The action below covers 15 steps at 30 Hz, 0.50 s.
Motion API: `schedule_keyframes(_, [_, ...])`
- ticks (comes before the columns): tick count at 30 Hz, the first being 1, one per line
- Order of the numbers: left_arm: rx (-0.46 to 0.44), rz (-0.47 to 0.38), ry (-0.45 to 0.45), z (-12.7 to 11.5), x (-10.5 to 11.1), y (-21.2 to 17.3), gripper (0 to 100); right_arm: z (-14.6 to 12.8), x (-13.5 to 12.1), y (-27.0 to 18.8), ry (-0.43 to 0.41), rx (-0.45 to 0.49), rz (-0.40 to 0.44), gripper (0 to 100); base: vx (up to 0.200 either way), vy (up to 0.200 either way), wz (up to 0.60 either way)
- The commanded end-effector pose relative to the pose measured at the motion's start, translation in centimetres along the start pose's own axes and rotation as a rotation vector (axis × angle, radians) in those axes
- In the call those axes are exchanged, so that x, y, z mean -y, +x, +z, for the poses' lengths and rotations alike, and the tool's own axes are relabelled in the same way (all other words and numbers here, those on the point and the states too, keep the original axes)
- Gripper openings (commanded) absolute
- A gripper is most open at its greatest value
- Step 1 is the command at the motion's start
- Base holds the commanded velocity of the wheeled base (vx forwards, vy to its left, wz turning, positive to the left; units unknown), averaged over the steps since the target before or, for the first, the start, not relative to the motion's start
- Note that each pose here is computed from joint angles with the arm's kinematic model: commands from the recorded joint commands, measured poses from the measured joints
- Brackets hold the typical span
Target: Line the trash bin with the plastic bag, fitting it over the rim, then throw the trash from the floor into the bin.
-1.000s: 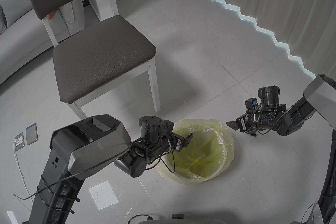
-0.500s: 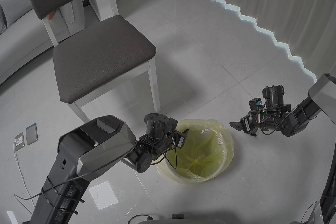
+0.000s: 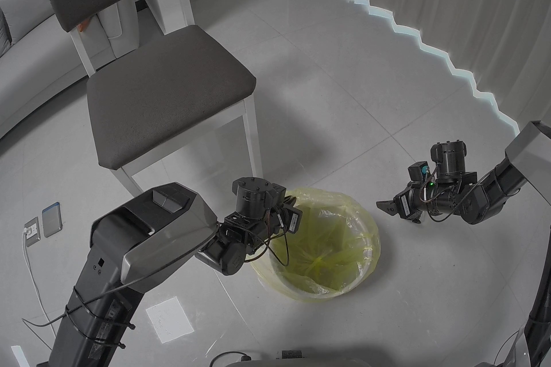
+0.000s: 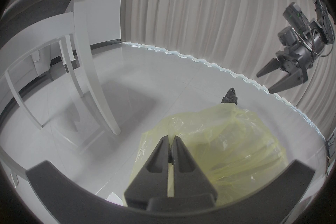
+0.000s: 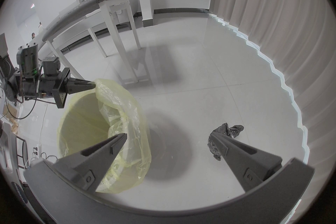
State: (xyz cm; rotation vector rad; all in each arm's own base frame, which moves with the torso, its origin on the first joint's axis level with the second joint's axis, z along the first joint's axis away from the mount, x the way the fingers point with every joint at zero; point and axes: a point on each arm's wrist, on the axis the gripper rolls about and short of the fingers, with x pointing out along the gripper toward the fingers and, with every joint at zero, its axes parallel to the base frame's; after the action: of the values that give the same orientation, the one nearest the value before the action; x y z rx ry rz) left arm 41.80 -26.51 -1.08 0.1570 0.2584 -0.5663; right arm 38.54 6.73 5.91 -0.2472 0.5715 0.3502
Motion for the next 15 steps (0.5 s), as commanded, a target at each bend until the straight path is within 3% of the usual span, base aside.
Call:
schedule_keyframes(1, [-0.014,0.013,-0.008,-0.5,-0.7,0.8,0,-0.1,0.0,0.1,-0.001,-0.004,0.001,100,0.0,0.0,0.0])
schedule_keyframes(8, [-0.05,0.016,-0.075,0.3,-1.2,2.6,0,-0.2,0.8,0.0,0.009,-0.005,-0.015,100,0.0,0.0,0.0])
schedule_keyframes(15, [-0.084,0.004,-0.085,0.7,-1.1,3.8,0,-0.4,2.0,-0.2,0.026,-0.004,-0.043,100,0.0,0.0,0.0])
